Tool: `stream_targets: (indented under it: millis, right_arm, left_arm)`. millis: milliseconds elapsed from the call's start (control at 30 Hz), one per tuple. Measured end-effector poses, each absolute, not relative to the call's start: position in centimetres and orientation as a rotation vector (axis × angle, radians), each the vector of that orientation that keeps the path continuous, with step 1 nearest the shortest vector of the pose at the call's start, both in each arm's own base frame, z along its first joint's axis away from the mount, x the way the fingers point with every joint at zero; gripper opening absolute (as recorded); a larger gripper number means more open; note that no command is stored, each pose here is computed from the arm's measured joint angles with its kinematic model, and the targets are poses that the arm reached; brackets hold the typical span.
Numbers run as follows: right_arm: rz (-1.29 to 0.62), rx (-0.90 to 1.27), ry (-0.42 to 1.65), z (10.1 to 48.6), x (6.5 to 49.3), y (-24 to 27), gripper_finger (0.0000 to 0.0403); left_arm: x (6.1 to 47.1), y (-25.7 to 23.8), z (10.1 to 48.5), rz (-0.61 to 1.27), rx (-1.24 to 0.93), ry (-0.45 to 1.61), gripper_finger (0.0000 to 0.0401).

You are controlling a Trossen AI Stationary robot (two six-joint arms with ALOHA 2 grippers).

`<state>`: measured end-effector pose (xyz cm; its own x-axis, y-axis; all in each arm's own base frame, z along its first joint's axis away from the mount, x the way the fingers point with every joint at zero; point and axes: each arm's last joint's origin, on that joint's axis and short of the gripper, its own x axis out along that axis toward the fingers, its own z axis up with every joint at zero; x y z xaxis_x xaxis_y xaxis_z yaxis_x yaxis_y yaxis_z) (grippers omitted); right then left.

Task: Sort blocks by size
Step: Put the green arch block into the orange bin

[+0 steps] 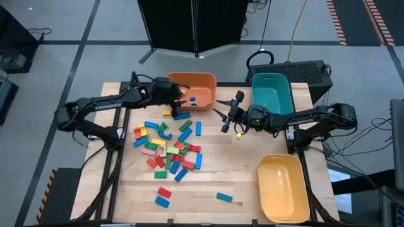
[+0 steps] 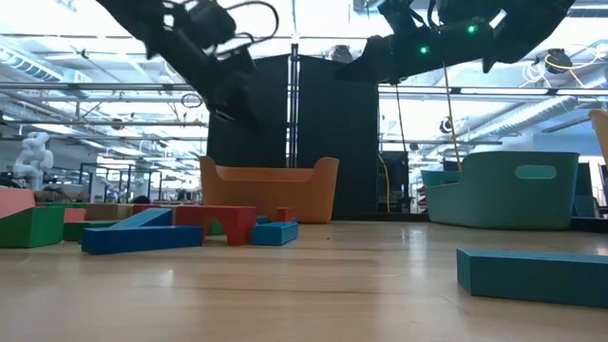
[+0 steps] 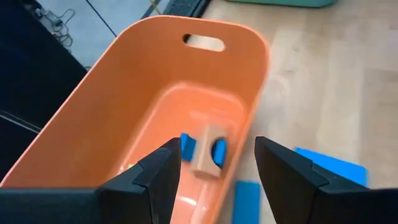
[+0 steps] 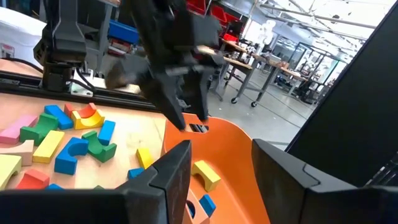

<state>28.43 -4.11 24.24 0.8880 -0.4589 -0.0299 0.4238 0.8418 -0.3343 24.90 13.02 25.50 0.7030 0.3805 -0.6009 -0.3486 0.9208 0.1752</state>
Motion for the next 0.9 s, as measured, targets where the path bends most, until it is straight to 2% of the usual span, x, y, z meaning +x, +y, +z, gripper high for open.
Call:
stream_targets:
  millis: [467,900]
  right_arm:
    - [-0.468,-0.324,0.111,24.2,28.4,-4.1,0.0157]
    - [-0.466,-0.327,0.124,24.1,28.4,-4.1,0.0157]
  left_arm:
    - [22.0,8.8,27.3,0.453,-0.024,0.781,0.0197]
    - [21.6,6.3,25.6,0.482,-0.129,0.911,0.0196]
